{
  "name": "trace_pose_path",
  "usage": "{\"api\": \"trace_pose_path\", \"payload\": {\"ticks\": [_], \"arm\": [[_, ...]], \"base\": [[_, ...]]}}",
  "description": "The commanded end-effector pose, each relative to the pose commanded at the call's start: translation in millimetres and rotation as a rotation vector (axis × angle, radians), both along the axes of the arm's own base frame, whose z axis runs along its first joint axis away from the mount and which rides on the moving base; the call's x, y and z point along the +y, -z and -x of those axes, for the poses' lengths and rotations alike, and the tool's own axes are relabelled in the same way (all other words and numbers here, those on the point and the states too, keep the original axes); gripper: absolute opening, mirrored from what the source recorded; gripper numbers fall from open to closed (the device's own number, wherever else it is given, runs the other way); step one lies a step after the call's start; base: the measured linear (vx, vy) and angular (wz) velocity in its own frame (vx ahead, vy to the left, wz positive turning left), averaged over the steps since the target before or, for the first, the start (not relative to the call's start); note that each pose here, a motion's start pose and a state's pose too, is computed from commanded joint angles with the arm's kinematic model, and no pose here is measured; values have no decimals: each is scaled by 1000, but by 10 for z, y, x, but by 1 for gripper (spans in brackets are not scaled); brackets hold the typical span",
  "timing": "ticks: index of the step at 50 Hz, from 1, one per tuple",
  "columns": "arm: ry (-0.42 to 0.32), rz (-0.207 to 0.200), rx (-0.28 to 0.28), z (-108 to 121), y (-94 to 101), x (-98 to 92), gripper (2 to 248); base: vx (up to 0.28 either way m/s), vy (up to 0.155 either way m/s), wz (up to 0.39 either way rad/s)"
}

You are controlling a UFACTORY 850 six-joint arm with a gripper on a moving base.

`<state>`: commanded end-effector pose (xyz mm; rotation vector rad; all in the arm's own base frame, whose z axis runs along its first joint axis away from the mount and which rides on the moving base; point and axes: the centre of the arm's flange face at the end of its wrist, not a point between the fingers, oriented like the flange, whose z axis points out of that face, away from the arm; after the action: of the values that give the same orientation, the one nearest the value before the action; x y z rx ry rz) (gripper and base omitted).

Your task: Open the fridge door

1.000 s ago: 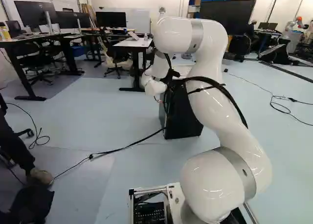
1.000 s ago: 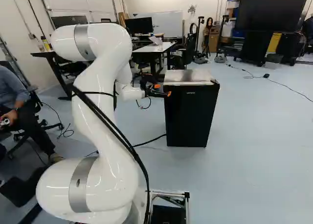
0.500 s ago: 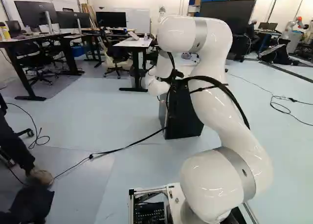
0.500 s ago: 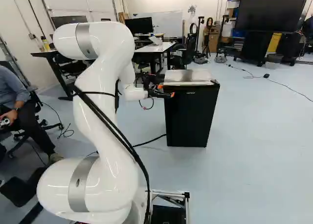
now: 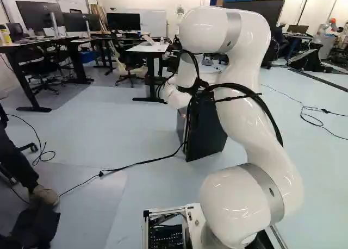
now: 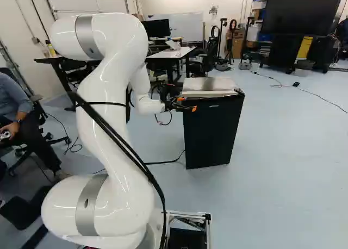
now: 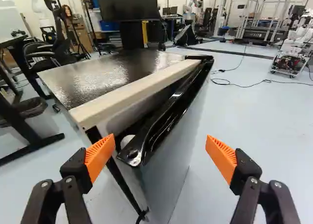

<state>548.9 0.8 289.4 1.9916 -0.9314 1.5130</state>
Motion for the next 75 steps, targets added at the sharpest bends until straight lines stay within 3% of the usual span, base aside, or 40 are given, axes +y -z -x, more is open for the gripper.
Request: {"api": "trace_pose_path", "payload": {"ticks": [34,62,75], "arm": [[281,-79,78,782,19,-315,247],[648,-16,72,1406,-51,-712,247],[721,-6,84,1583,-54,-865,247]], "base": [[0,0,0],[0,0,0],[0,0,0]]}}
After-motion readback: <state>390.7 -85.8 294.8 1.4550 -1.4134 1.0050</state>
